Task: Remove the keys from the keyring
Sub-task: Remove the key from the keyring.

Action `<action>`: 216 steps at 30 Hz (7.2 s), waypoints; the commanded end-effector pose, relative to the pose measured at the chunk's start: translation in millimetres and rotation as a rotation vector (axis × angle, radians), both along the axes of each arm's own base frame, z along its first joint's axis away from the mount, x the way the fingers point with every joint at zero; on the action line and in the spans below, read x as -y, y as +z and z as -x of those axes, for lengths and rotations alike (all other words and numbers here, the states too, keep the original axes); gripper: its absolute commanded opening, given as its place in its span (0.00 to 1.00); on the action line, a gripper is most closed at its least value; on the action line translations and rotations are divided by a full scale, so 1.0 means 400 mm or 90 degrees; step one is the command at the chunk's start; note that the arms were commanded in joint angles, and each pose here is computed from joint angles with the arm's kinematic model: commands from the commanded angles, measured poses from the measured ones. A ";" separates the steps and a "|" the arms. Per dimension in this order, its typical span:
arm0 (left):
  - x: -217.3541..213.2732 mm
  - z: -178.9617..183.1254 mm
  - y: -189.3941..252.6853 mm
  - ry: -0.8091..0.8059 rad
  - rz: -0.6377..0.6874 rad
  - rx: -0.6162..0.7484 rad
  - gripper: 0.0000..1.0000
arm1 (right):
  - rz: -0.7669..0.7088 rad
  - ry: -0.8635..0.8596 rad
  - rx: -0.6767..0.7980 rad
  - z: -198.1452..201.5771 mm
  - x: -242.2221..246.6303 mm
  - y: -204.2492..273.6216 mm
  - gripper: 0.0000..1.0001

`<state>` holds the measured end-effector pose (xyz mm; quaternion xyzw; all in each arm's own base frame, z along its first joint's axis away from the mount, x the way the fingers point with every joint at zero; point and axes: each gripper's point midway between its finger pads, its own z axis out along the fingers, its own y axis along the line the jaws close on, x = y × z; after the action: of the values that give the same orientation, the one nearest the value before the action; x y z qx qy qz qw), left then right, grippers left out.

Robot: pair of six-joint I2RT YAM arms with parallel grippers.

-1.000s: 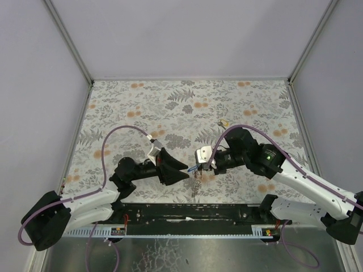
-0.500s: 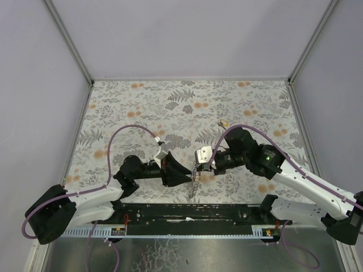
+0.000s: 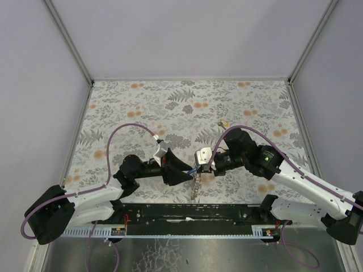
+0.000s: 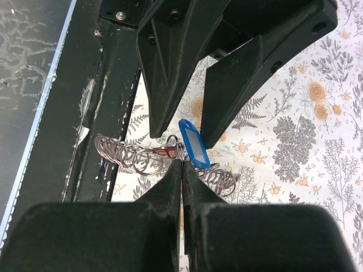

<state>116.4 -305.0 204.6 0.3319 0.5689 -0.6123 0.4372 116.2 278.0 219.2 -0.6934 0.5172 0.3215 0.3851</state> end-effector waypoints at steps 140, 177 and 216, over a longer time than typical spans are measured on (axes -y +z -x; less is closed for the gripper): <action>0.026 0.036 0.036 -0.003 -0.211 0.169 0.00 | -0.080 -0.156 -0.248 -0.049 -0.038 0.058 0.00; 0.012 0.039 -0.007 0.009 -0.163 0.236 0.00 | -0.144 -0.032 -0.139 -0.004 0.008 0.113 0.35; 0.028 -0.008 0.108 0.101 -0.065 0.158 0.00 | -0.047 -0.075 -0.110 0.019 -0.004 -0.054 0.29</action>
<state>112.6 -312.9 196.8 0.4183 0.6161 -0.4729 0.4709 96.4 271.0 185.3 -0.6389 0.5726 0.3812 0.3445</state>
